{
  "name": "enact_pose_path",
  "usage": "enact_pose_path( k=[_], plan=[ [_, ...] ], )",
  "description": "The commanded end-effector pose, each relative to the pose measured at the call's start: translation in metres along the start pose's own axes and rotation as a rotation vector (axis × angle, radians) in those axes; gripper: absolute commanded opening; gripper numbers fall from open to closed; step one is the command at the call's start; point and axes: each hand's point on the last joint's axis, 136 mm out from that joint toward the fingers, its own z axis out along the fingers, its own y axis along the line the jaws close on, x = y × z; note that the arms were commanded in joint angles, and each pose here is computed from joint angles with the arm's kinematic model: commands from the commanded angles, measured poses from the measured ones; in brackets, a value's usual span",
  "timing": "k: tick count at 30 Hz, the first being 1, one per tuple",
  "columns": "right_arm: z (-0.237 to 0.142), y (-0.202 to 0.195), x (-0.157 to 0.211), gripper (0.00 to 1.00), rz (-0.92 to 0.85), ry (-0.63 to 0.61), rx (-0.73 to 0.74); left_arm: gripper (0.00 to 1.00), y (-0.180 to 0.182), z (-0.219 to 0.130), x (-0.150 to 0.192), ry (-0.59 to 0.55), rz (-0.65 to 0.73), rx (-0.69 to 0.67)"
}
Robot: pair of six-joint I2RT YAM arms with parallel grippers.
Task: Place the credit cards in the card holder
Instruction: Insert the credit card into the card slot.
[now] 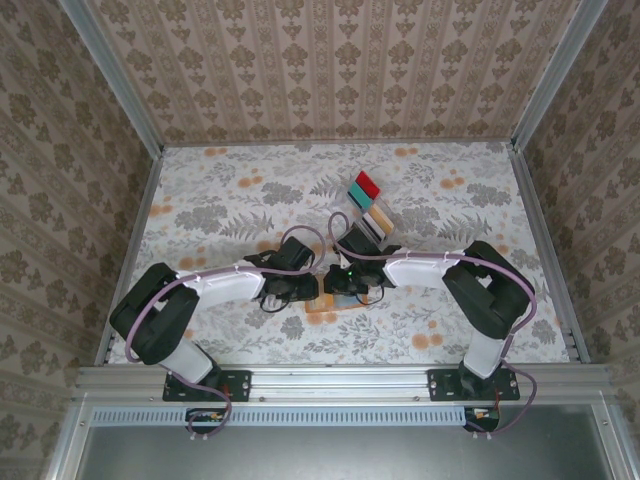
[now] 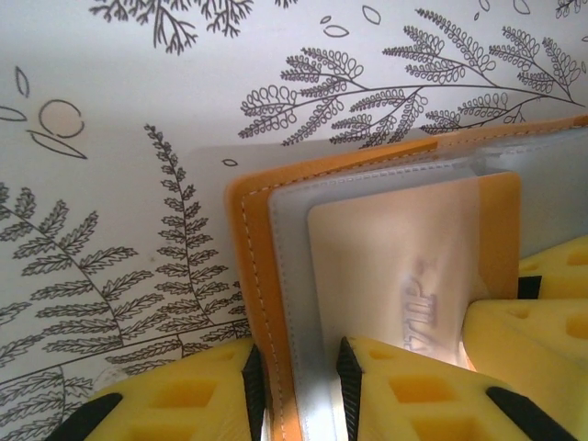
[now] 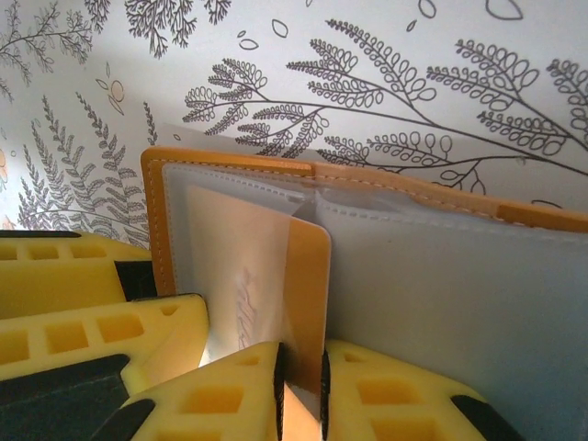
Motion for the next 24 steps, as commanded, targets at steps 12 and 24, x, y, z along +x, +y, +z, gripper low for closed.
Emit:
enact_pose_path(
  k=[12, 24],
  plan=[
    [-0.004, -0.011, 0.006, 0.16, 0.029, -0.004, 0.044, 0.25, 0.013, 0.002, 0.003, -0.015, -0.047, -0.003],
    [0.013, 0.018, 0.003, 0.1, 0.096, 0.008, -0.134, 0.31, 0.005, 0.002, 0.001, -0.017, -0.068, 0.058]
  ],
)
